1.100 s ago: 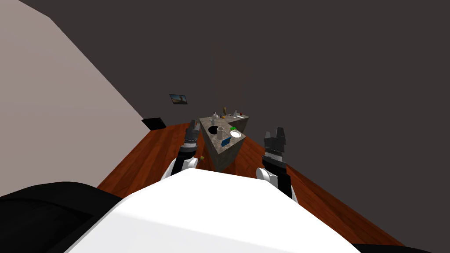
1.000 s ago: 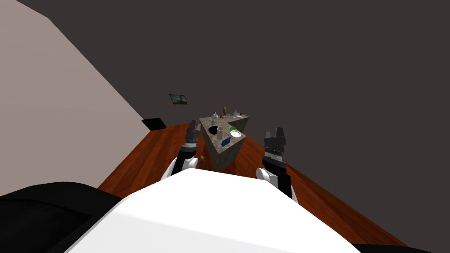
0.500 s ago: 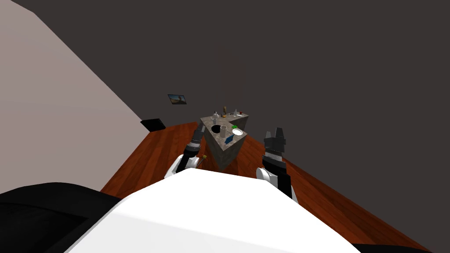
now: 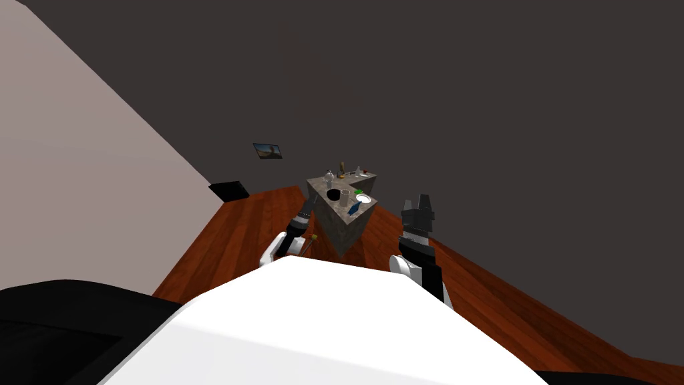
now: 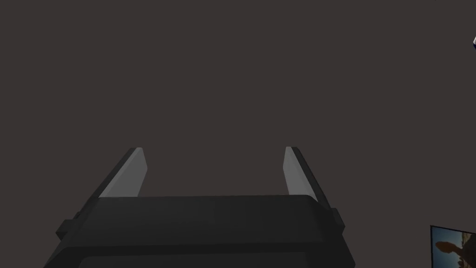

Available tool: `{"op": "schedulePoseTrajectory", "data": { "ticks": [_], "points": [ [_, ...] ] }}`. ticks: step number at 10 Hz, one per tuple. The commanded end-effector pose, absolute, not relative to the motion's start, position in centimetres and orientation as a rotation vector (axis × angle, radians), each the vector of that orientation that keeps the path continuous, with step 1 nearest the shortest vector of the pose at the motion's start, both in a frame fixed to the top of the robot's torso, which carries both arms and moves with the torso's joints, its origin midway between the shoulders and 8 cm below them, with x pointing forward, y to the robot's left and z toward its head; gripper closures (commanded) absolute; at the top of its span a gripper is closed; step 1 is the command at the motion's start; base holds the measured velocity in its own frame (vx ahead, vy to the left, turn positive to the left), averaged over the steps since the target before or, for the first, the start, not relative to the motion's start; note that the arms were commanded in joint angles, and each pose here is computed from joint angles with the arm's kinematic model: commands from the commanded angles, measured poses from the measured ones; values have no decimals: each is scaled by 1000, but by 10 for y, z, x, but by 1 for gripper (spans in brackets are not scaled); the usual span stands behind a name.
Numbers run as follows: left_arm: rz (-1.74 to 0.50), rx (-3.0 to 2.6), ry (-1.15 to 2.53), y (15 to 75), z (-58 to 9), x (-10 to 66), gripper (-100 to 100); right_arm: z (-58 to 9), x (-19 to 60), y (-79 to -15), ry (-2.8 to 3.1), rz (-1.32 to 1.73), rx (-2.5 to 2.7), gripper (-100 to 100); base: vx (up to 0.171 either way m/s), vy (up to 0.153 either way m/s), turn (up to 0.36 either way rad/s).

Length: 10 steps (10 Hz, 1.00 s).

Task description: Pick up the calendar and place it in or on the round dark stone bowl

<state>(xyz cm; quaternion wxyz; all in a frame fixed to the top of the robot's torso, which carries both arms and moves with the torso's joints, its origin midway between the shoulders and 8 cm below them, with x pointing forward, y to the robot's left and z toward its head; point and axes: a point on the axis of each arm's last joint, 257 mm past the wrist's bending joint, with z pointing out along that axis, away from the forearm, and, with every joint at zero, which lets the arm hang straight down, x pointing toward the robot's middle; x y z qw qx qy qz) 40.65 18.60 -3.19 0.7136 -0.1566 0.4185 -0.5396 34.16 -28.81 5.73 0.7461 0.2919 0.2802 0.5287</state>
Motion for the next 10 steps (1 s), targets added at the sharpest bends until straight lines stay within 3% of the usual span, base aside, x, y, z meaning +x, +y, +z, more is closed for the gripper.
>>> {"op": "schedulePoseTrajectory", "data": {
  "ticks": [1,10],
  "points": [
    [-1174,-306,963,177,-43,415,-100,57,342,-288,613,1157,639,0,-100,104,-125],
    [-1063,-189,1125,149,-101,458,-100,57,342,-288,613,1157,639,0,-81,81,-81]
  ]
}}
